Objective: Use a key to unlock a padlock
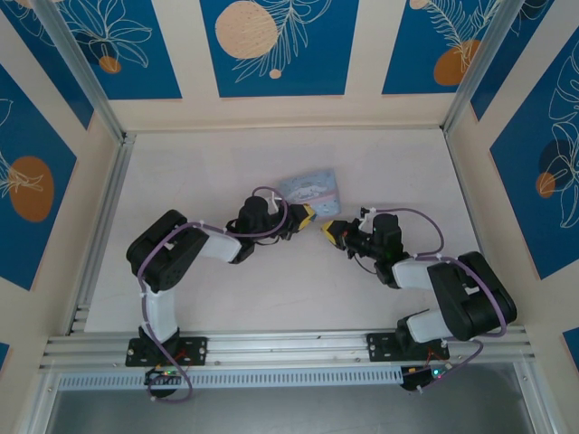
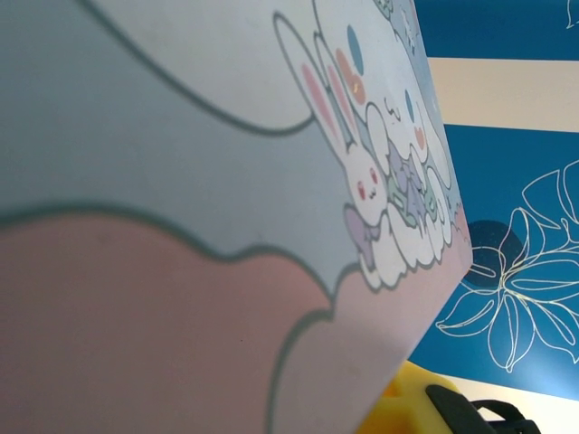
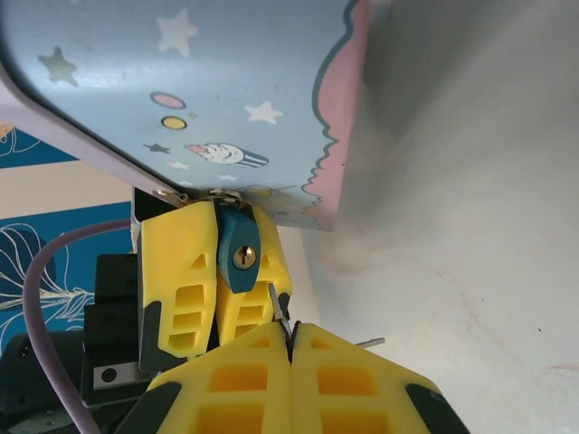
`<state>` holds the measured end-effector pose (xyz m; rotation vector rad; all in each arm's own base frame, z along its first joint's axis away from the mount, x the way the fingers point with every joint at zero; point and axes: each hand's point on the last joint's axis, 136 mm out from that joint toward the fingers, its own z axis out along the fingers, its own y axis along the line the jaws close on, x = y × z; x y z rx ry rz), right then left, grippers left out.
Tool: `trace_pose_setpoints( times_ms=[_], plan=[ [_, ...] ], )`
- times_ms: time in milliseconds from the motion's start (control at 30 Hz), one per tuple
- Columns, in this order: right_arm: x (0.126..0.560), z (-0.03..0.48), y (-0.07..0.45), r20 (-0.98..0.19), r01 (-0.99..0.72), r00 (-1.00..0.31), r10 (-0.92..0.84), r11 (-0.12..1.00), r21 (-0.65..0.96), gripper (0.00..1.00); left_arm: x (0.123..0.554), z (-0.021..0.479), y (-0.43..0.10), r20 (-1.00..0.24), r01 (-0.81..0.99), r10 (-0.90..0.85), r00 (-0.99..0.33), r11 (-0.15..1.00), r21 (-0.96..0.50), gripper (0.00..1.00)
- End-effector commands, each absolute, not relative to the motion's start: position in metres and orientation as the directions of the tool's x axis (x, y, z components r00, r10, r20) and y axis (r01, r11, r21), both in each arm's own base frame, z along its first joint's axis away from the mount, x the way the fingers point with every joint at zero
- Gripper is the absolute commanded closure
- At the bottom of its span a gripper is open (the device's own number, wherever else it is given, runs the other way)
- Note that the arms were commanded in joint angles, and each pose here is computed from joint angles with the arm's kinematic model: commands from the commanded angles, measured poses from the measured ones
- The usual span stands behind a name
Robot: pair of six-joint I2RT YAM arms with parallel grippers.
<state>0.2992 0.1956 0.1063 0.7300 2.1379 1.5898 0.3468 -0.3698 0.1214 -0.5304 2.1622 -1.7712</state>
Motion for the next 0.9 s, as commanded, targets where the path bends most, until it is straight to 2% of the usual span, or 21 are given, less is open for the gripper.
trace_pose_setpoints(
  times_ms=[0,867],
  plan=[
    [0.3095,0.1168,0.1968,-0.025,0.145,-0.791,0.611,0.227,0.963,1.00,0.3473,0.1522,-0.3676,-0.023,-0.026,-0.448,-0.894,0.102,-0.994,1.00],
    [0.3158,0.1220,0.2052,-0.024,0.129,-0.809,0.588,0.218,0.967,1.00,0.3466,0.1539,-0.3687,-0.022,-0.024,-0.442,-0.897,0.098,-0.995,1.00]
  ],
)
